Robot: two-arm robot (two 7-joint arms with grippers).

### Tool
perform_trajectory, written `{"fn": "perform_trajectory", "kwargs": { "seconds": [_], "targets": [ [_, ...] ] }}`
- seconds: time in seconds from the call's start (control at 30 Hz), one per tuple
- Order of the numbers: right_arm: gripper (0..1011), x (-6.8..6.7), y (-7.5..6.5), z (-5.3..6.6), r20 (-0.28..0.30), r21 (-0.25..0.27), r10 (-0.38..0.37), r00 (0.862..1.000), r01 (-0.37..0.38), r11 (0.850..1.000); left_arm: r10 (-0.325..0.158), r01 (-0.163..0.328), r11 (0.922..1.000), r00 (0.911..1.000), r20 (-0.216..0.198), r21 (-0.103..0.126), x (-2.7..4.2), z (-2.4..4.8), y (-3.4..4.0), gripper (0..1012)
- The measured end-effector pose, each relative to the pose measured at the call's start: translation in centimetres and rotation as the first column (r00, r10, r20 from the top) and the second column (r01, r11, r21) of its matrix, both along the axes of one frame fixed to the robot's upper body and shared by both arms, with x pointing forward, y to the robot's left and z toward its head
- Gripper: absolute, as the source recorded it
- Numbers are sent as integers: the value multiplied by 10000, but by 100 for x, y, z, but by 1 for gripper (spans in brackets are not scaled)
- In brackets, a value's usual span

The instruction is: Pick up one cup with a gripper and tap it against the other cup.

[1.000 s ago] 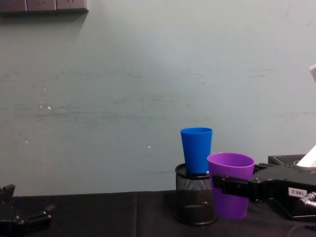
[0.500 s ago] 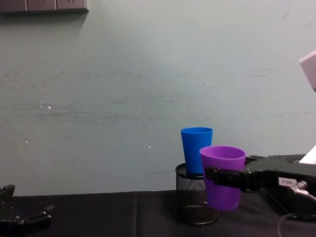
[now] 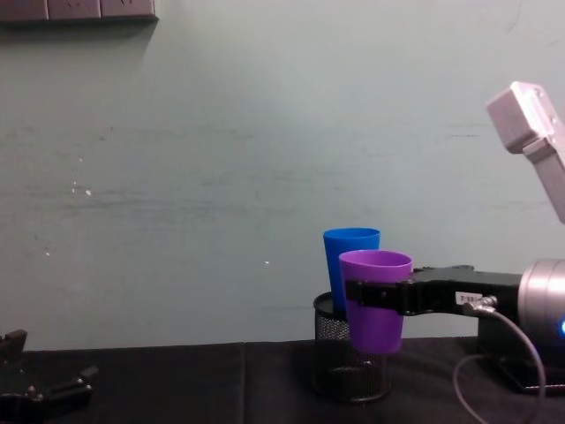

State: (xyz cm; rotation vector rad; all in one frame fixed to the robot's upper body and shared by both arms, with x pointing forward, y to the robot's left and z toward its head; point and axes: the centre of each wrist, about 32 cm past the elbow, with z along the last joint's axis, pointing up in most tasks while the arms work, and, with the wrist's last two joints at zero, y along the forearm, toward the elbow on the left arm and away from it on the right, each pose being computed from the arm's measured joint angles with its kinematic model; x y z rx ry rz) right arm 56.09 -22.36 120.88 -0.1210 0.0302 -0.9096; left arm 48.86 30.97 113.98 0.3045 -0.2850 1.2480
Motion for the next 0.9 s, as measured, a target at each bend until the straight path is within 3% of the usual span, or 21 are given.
{"fn": "perform_trajectory", "kwargs": {
  "seconds": [0.17,0.5,0.9],
  "targets": [
    [726,66,77,-14,-127,-146,-549,9984,547,9984,0,0,10000,10000,0,0,0,0,0,1000],
    [726,179,147,14,-79,-294,-848,9964,845,9960,0,0,10000,10000,1,0,0,0,0,1000],
    [726,336,147,76,-375,96,-931,9950,935,9956,0,0,10000,10000,0,0,0,0,0,1000]
  ]
}}
